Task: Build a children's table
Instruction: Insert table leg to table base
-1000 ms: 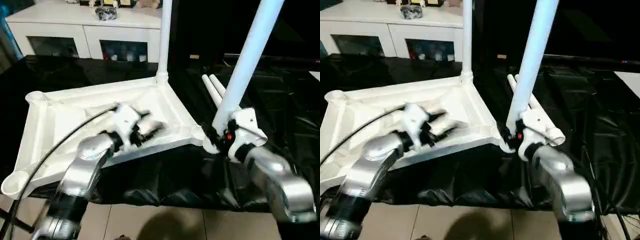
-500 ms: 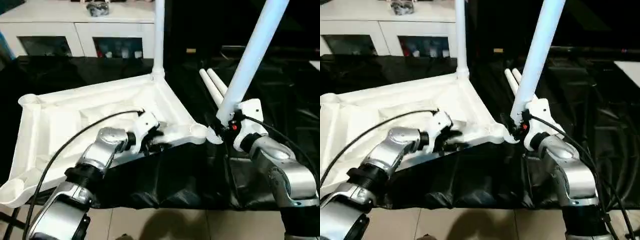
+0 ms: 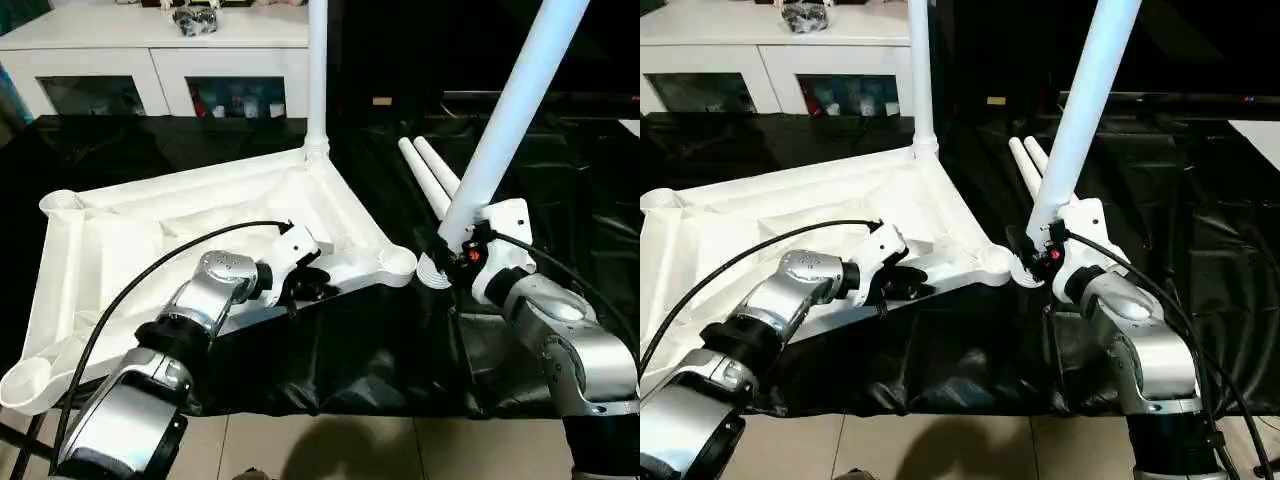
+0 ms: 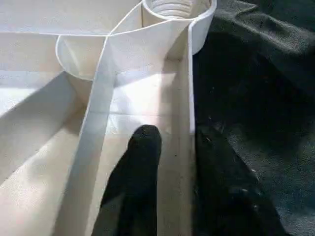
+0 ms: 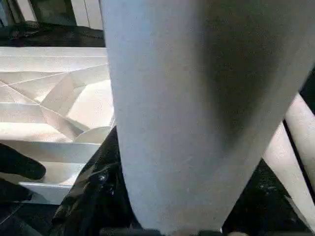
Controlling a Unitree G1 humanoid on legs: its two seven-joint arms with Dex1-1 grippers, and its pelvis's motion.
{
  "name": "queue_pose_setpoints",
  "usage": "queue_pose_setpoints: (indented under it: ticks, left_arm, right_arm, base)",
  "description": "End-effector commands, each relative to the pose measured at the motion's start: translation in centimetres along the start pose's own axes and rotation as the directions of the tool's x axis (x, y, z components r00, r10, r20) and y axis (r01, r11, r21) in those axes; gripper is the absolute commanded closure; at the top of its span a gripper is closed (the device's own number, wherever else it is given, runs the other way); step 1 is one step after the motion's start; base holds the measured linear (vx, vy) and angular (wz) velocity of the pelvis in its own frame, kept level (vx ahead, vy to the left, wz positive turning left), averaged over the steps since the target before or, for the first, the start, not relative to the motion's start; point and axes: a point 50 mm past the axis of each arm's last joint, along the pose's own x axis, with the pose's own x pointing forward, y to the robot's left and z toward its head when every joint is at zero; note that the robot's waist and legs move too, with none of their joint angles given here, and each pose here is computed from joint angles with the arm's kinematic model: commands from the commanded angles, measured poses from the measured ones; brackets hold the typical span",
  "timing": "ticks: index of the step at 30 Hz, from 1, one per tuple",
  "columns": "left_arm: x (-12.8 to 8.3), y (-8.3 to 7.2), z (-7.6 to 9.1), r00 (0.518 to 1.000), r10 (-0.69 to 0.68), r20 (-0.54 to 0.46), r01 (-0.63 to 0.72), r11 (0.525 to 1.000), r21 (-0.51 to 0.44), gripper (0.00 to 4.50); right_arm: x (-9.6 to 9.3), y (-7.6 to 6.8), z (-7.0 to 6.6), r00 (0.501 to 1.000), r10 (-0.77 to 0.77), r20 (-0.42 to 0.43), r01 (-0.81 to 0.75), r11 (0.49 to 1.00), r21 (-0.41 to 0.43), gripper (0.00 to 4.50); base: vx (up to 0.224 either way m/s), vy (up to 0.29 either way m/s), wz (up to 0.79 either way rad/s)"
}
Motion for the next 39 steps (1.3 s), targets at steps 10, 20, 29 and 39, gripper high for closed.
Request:
queue_pose_setpoints:
  ticks: [10,20,29,39]
  left_arm:
    - [-0.2,0.4,0.1,0.999,-0.025,-0.03,0.026,0.999,0.031,4.21]
    - [-1.1,0.2,-0.1,0.991,-0.131,-0.016,0.132,0.989,0.07,4.5]
    - [-3.3,-0.2,-1.4,0.97,-0.239,-0.036,0.242,0.964,0.114,4.5]
    - [-4.1,-0.2,-1.4,0.972,-0.237,-0.01,0.236,0.964,0.12,4.5]
  right_arm:
    - [0.6,0.2,0.9,0.999,0.029,0.038,-0.028,0.999,-0.019,2.6]
    - [2.6,1.2,1.2,0.981,0.188,0.039,-0.189,0.982,0.028,2.6]
    - [3.3,2.3,-0.4,0.93,0.361,-0.076,-0.36,0.933,0.022,2.6]
    - [3.2,2.8,-1.9,0.903,0.403,-0.152,-0.402,0.915,0.034,2.6]
  base:
    - [0.0,0.0,0.0]
    - [0.0,0.0,0.0]
    - [0.0,0.0,0.0]
    - [0.0,0.0,0.0]
